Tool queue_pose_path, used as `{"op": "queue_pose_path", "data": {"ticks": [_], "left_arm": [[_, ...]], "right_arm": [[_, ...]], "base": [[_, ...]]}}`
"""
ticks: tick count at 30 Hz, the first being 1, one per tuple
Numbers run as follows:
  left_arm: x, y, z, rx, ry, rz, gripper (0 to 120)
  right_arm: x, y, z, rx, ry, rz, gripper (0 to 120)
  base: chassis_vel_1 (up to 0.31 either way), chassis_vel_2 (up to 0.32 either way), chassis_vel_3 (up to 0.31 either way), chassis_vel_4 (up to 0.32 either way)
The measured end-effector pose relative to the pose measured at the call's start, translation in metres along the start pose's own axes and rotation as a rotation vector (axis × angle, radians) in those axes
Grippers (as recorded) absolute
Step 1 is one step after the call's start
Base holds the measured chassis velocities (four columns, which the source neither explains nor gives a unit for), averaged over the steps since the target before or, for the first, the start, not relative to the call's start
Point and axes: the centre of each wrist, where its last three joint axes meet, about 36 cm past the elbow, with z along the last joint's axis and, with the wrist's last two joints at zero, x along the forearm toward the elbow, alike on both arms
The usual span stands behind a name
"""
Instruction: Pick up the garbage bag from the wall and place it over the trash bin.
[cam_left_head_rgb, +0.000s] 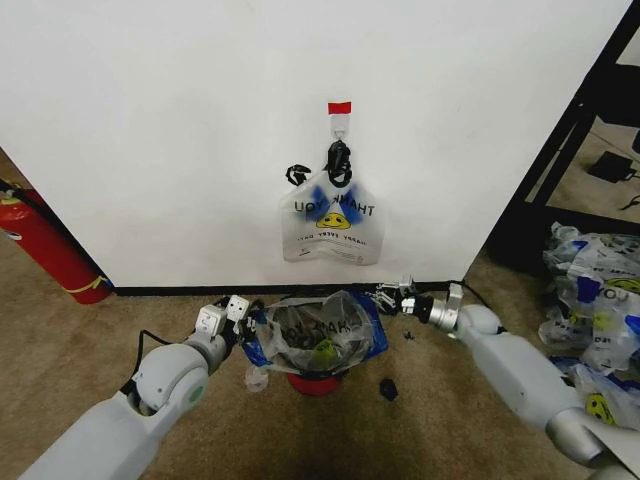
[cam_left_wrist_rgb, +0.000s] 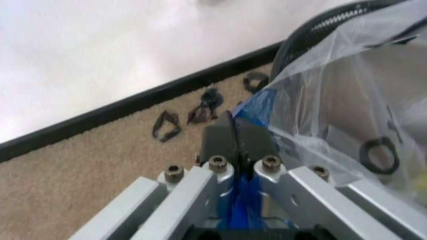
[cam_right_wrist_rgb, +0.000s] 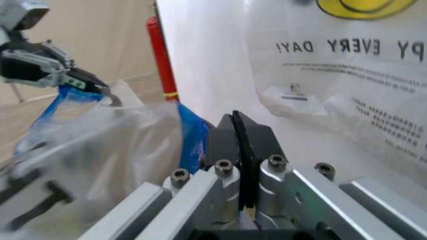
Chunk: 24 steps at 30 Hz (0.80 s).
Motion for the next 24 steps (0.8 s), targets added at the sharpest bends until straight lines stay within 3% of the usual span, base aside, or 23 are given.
{"op": "queue_pose_path", "data": {"ticks": [11, 18, 24], "left_arm": [[-0.023, 0.005, 0.007, 0.055, -0.057, -0.013, 0], [-0.012, 0.005, 0.022, 0.028, -0.051, -0.012, 0], [-0.005, -0.003, 0.026, 0.011, -0.057, -0.005, 0]], "right_arm": [[-0.037, 0.015, 0.033, -0.034, -0.1, 0.153, 0], [-0.011, -0.011, 0.001, -0.097, -0.067, -0.017, 0], [0.035, -0.059, -0.043, -0.13, 0.068, -0.252, 18]], "base": [[0.0, 0.0, 0.0, 0.0], [0.0, 0.0, 0.0, 0.0], [0.0, 0.0, 0.0, 0.0]]}}
